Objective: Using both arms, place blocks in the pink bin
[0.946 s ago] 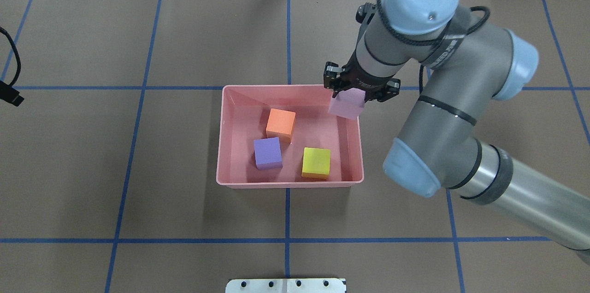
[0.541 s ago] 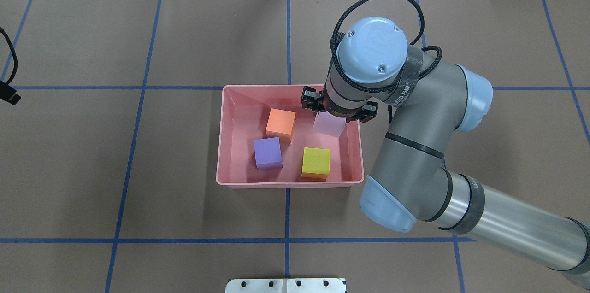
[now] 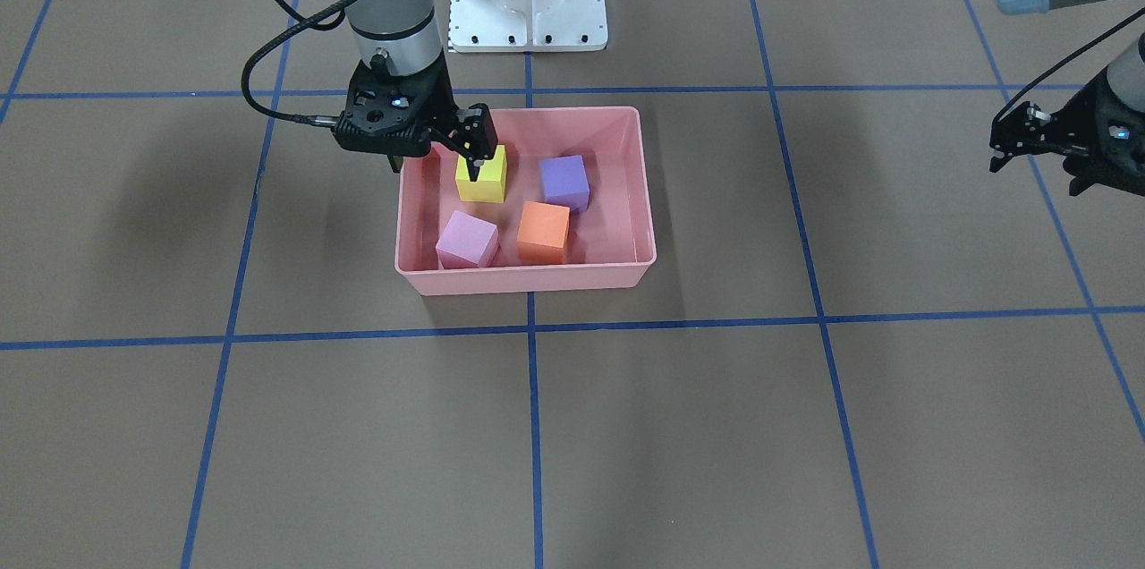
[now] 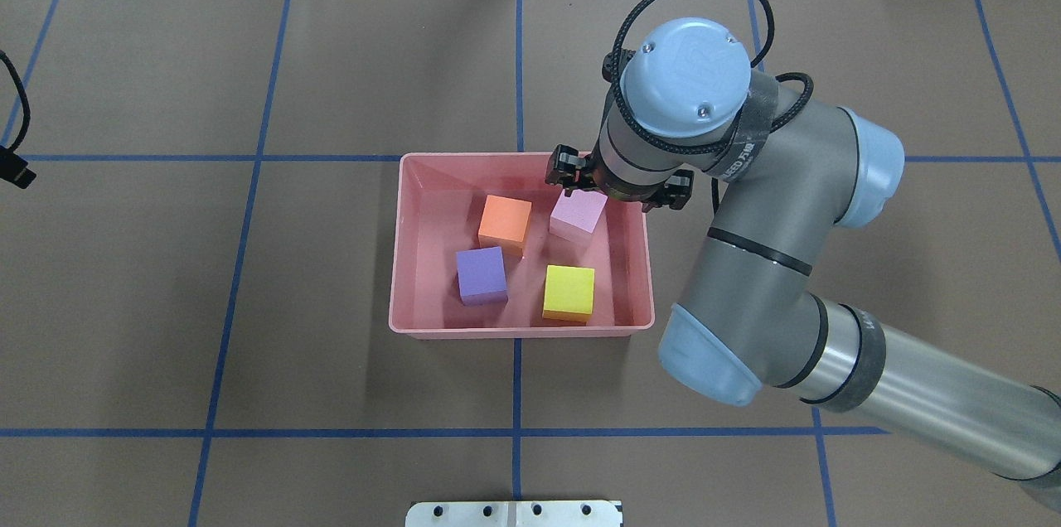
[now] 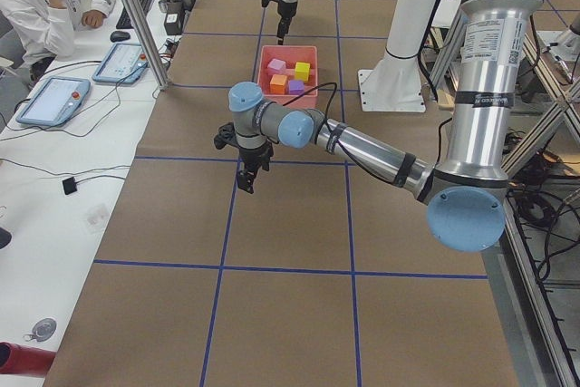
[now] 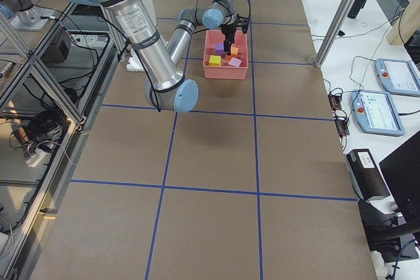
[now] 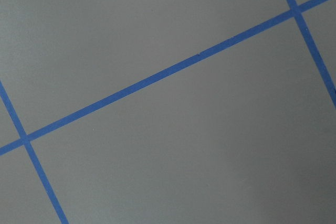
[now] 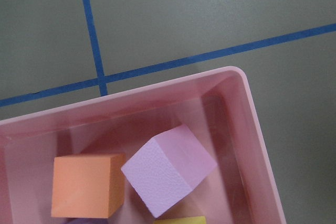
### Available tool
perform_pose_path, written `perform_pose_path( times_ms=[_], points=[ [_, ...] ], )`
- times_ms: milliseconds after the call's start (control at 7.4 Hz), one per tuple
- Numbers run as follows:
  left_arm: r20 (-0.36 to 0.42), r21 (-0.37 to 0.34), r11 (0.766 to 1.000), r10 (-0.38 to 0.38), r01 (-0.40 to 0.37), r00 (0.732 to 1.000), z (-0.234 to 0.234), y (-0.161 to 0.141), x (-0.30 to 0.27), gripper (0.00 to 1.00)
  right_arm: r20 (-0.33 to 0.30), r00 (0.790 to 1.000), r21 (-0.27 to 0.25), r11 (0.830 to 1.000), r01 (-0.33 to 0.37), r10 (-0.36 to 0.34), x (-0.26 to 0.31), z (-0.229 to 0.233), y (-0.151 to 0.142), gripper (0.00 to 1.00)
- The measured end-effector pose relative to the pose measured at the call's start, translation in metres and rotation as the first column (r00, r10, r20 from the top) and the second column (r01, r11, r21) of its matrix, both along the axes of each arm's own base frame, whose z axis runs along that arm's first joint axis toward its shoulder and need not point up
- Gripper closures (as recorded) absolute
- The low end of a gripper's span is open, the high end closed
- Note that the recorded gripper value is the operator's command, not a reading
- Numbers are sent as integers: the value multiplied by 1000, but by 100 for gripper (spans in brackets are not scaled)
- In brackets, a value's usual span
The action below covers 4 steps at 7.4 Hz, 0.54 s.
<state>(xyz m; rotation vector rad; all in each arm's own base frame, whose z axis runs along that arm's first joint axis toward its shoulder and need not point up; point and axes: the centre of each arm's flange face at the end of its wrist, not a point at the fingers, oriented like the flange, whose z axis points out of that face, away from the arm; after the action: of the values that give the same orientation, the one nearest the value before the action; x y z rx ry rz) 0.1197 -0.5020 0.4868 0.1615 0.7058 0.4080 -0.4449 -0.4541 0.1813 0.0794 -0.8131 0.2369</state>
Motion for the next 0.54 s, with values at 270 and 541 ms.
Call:
perform_pose_path(
  times_ms=[270, 541],
  points=[
    [13, 11, 1000, -18, 18, 1000, 23, -2, -45, 0, -41, 996, 49, 996, 77, -75, 73, 45, -53, 1],
    [-23, -5, 999, -44, 43, 999, 75, 11, -126, 0, -87, 981, 105, 977, 184, -176, 175, 113, -96, 1]
  ],
)
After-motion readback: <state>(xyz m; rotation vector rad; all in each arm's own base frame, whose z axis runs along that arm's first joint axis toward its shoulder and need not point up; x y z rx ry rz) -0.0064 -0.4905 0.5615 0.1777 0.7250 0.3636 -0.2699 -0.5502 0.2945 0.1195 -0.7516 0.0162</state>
